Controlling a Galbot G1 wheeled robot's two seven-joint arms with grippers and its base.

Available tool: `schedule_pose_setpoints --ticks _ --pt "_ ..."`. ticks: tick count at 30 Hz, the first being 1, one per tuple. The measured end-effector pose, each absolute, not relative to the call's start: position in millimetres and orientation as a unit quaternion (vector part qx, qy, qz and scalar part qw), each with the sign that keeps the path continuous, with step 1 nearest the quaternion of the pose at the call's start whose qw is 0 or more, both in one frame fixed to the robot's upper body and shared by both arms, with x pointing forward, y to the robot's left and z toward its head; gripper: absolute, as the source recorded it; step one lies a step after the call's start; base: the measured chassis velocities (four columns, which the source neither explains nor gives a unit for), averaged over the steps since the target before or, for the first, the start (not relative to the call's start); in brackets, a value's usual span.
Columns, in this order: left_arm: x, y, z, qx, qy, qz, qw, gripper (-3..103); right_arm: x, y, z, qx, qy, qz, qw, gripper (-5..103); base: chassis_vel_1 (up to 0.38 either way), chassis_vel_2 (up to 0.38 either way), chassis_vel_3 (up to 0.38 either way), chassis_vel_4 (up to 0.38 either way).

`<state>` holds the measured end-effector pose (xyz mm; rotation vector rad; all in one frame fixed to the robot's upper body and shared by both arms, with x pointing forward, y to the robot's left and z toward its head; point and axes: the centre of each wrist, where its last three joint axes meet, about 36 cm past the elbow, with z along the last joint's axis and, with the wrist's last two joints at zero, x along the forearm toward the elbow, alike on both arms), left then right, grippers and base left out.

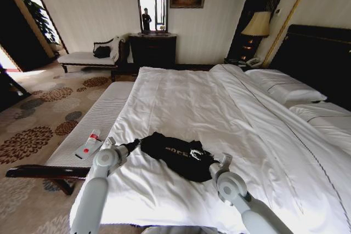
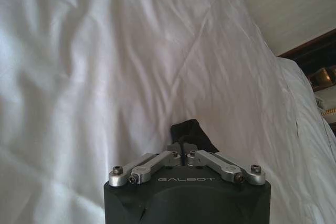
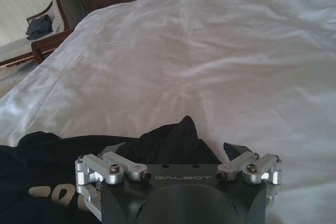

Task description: Fold the clothes on the bed.

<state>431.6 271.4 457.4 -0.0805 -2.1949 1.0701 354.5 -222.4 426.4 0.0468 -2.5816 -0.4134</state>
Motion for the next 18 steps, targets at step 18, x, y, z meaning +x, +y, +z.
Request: schedule_pose_setpoints --ticks 18 --pt "422 277 460 -0.024 -0.847 0.409 0.338 1 393 -228 435 0.003 -0.936 -0.191 0.296 60 0.0 0.0 0.0 0.0"
